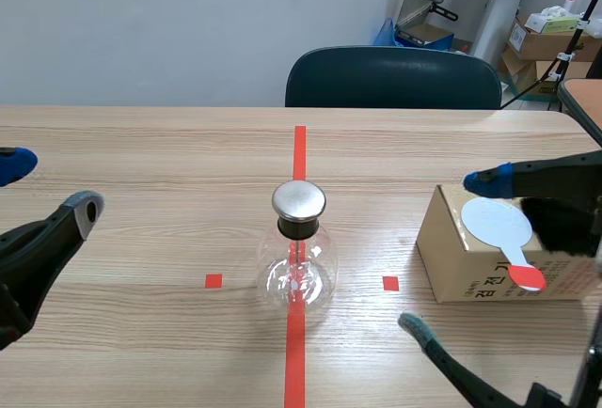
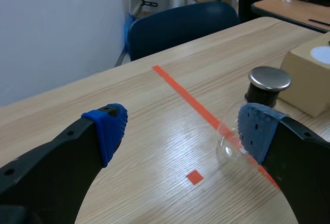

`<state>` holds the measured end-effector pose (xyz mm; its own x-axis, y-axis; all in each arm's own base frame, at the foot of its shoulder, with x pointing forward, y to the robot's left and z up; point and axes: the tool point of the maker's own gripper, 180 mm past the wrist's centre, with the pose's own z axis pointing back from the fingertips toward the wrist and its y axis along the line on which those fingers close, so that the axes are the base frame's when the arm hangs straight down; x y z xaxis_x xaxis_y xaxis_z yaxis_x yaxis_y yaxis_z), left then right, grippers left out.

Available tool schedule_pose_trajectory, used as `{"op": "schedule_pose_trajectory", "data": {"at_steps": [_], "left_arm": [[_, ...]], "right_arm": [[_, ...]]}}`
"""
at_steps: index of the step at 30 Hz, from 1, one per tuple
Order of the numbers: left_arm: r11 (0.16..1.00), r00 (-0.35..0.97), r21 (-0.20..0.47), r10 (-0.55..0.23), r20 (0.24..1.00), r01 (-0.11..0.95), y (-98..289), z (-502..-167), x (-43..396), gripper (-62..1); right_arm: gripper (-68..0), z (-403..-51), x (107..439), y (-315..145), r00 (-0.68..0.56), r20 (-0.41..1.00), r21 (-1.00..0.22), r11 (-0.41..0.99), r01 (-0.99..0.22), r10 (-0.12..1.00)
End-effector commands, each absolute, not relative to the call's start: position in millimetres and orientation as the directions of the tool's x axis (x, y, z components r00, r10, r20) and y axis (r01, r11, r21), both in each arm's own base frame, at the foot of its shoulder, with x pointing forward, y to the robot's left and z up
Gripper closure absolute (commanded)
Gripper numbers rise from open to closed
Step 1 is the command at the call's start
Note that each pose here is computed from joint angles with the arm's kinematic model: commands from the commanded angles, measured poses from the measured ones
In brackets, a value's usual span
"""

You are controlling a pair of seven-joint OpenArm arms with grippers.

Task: Do the electroscope experiment

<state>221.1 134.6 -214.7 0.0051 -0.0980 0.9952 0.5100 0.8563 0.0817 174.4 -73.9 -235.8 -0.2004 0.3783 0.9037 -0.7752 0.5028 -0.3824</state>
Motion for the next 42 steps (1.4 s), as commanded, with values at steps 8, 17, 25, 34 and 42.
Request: {"op": "schedule_pose_trajectory", "data": {"at_steps": [8, 17, 25, 34, 42], "left_arm": [[0.865, 0.022, 0.022, -0.038, 0.999, 0.5, 129, -216, 215, -46.5], [0.867, -0.053, -0.014, 0.047, 0.998, 0.498, 112, -184, 214, -46.5], [0.874, -0.098, -0.026, 0.084, 0.992, 0.485, 107, -166, 215, -46.5], [0.873, -0.047, -0.01, 0.037, 0.998, 0.488, 106, -179, 215, -46.5], [0.869, -0.034, 0.015, 0.002, 0.999, 0.495, 104, -184, 215, -46.5]], "right_arm": [[-67.9, -221, 178, -69, -0.208, 0.927, -0.357, 0.558, -0.749, 0.313], [-67.9, -220, 179, -69, -0.207, 0.929, -0.353, 0.568, -0.743, 0.307], [-67.9, -220, 179, -69, -0.207, 0.929, -0.353, 0.568, -0.743, 0.307], [-67.9, -221, 179, -69, -0.206, 0.928, -0.354, 0.568, -0.743, 0.309], [-67.9, -221, 179, -69, -0.206, 0.929, -0.354, 0.569, -0.743, 0.309]]}}
